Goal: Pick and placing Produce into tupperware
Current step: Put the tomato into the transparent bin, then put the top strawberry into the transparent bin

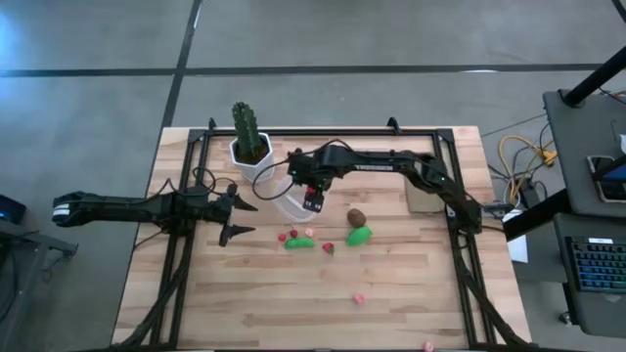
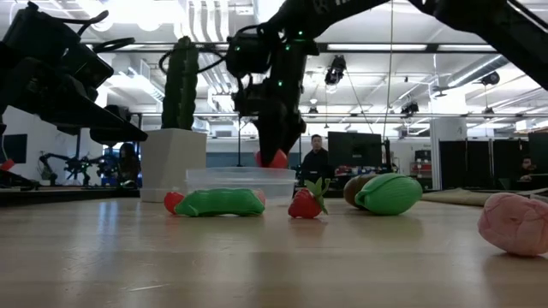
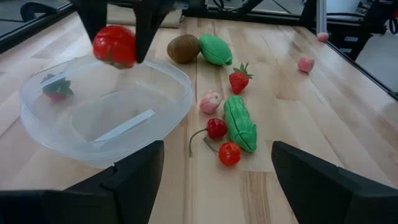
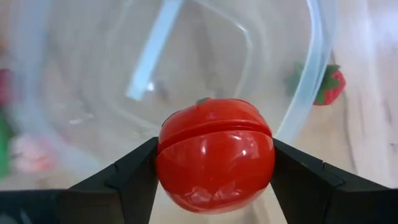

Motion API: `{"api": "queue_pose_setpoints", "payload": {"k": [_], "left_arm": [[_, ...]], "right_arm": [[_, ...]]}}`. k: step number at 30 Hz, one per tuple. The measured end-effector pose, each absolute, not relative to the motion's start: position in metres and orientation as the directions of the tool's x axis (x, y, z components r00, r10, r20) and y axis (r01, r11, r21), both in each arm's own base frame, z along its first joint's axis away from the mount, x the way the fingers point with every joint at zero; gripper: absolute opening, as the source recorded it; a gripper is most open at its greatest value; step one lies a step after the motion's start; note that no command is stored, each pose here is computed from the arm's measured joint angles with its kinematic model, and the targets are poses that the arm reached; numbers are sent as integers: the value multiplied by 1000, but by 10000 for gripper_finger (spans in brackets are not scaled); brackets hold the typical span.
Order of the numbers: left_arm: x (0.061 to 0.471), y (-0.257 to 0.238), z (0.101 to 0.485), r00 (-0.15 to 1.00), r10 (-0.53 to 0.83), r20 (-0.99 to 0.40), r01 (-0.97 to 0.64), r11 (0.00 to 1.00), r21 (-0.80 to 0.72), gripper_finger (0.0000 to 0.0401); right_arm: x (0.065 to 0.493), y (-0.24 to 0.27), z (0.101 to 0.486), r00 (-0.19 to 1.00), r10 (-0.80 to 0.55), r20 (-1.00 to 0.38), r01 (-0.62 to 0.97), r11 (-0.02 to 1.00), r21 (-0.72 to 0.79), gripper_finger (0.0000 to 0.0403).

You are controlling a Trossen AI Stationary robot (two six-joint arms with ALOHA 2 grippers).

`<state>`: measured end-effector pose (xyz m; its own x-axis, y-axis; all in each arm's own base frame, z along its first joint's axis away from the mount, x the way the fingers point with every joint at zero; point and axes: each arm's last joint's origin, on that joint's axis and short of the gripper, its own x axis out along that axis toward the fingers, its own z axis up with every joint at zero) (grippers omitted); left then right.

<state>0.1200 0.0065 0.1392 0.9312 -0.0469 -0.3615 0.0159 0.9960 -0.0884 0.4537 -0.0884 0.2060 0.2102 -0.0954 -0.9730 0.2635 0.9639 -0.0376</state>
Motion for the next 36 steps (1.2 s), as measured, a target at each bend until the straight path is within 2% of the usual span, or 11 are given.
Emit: {"api": "queue_pose_setpoints", "payload": {"k": [4, 15, 19, 24, 26, 28, 30, 32, 33, 36], "left_arm": [[120, 7, 139, 931, -47, -362, 16, 996, -88, 283], [120, 7, 139, 931, -47, -362, 16, 996, -88, 283], [120, 7, 139, 931, -47, -362, 16, 996, -88, 283], [120, 7, 139, 931, -47, -362, 16, 996, -88, 283], [120, 7, 139, 931, -47, -362, 16, 996, -88, 283], [120, 7, 139, 931, -47, -362, 16, 996, -88, 283], [120, 7, 139, 931, -47, -361, 16, 996, -88, 283], [120, 7, 139, 931, -47, -362, 16, 996, -88, 283], [120, 7, 139, 931, -47, -361, 16, 996, -88, 283], [120, 7, 139, 931, -47, -362, 16, 996, -88, 283]], "right_arm": [[453, -90, 207, 206, -142, -968, 254, 963, -87, 270], [444, -91, 224, 199, -125, -972, 237, 968, -76, 348], [437, -96, 244, 228, -184, -956, 202, 970, -138, 352], [410, -121, 285, 289, -228, -930, 69, 974, -217, 340], [399, -138, 289, 291, -184, -939, 91, 982, -165, 334], [389, -159, 286, 311, -65, -948, 217, 976, 5, 330], [378, -180, 282, 360, 67, -930, 365, 908, 207, 329], [373, -197, 278, 431, 157, -889, 423, 835, 352, 329], [371, -201, 277, 441, 164, -882, 424, 828, 366, 329], [368, -199, 274, 377, 122, -918, 432, 853, 291, 329]]}}
